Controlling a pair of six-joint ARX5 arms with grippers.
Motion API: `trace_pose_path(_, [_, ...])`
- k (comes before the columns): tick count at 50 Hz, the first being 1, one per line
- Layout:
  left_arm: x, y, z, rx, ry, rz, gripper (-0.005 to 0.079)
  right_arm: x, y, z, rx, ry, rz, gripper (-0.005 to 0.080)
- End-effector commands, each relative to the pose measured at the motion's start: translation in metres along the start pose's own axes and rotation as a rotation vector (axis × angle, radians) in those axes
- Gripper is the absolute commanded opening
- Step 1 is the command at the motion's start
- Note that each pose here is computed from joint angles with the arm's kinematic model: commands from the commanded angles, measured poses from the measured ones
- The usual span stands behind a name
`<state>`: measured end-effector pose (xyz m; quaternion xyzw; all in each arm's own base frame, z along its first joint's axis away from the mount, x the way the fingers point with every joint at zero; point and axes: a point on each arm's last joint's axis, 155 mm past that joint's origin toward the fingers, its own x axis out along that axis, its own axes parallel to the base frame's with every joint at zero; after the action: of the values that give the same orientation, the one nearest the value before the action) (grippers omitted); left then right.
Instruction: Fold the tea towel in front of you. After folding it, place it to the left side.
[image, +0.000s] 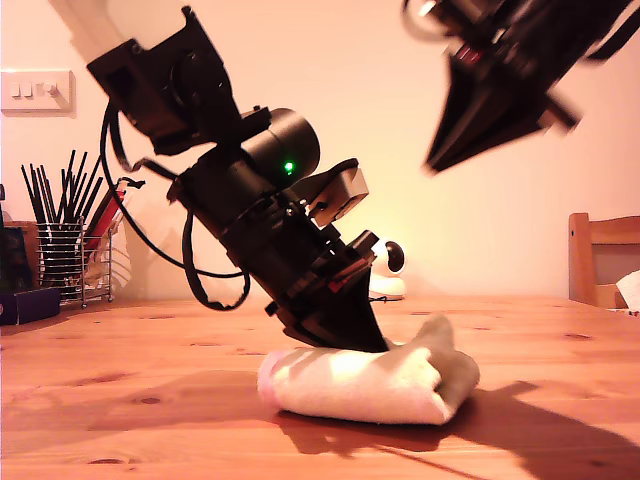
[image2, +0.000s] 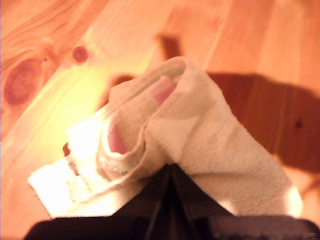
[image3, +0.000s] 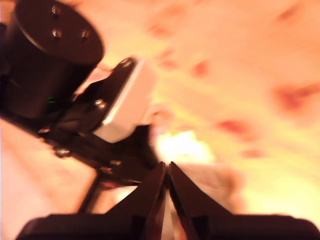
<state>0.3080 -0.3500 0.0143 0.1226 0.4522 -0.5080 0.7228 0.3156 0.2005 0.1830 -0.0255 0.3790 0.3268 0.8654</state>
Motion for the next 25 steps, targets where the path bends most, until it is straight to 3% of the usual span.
trace_pose_path(1, [0.010,0.028,-0.056,-0.098,0.145,0.059,-0.0022,-0.010,-0.001,0.010,-0.033,-0.033,-0.020,-0.0012])
trace_pose_path(11, [-0.009,0.069,-0.079,-0.177,0.206,0.175,-0.0022,-0.023,-0.002,0.015,-0.057,-0.063,-0.040,-0.0012])
trace_pose_path(25, [-0.063,0.131,-0.152,-0.349,0.405,0.347,-0.0022,-0.029,-0.014,0.016,-0.089,-0.066,-0.097,-0.0012])
